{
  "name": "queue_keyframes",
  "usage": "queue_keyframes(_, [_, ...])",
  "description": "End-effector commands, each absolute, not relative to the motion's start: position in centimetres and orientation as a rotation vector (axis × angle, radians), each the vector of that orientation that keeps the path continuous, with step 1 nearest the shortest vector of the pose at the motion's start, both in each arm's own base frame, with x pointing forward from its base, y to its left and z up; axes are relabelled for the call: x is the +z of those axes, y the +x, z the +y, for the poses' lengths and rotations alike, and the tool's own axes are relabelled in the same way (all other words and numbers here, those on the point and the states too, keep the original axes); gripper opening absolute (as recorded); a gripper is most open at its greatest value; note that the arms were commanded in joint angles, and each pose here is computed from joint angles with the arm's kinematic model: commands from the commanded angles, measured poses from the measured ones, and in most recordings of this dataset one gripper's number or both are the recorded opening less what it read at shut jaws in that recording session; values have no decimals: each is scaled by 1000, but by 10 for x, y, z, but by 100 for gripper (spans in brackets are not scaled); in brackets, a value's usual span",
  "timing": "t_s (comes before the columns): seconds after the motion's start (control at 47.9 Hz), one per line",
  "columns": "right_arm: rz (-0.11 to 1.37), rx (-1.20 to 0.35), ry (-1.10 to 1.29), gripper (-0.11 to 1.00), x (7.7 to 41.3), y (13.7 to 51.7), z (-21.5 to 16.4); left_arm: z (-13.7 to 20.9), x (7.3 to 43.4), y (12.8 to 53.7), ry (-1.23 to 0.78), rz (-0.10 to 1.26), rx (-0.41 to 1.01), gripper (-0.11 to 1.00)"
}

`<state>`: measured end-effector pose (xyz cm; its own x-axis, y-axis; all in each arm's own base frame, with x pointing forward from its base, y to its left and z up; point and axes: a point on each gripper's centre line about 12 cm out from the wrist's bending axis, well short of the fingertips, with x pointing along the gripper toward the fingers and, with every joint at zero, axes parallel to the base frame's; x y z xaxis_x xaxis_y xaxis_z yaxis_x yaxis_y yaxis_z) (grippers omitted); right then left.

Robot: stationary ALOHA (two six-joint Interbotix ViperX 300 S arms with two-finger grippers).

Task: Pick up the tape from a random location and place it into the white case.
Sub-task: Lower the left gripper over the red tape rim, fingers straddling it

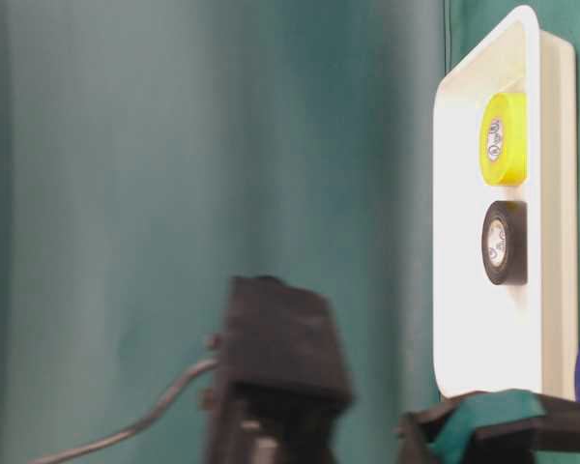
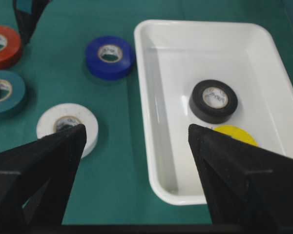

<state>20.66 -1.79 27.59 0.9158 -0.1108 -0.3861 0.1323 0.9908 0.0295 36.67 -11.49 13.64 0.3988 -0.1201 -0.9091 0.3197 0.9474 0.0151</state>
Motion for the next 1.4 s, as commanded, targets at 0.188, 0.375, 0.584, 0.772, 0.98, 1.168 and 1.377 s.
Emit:
queue_keyframes(0.188, [390, -124, 57, 85, 279, 210, -18, -118, 127, 371, 207, 1118, -288, 82])
queue_keyframes(0.375, [393, -123, 55, 85, 278, 210, -18, -115, 116, 369, 204, 1131, -282, 82])
queue_keyframes(0.584, [391, -123, 55, 85, 279, 210, -18, -115, 115, 369, 204, 1128, -282, 82])
queue_keyframes(0.772, [393, -124, 55, 85, 278, 210, -18, -114, 117, 369, 205, 1142, -280, 64])
queue_keyframes(0.98, [394, -123, 57, 85, 278, 210, -18, -115, 120, 372, 203, 1143, -277, 21])
queue_keyframes(1.168, [394, -124, 55, 85, 278, 210, -18, -115, 121, 374, 201, 1139, -277, 21])
queue_keyframes(1.377, [391, -123, 55, 85, 279, 210, -18, -115, 124, 375, 197, 1130, -276, 21])
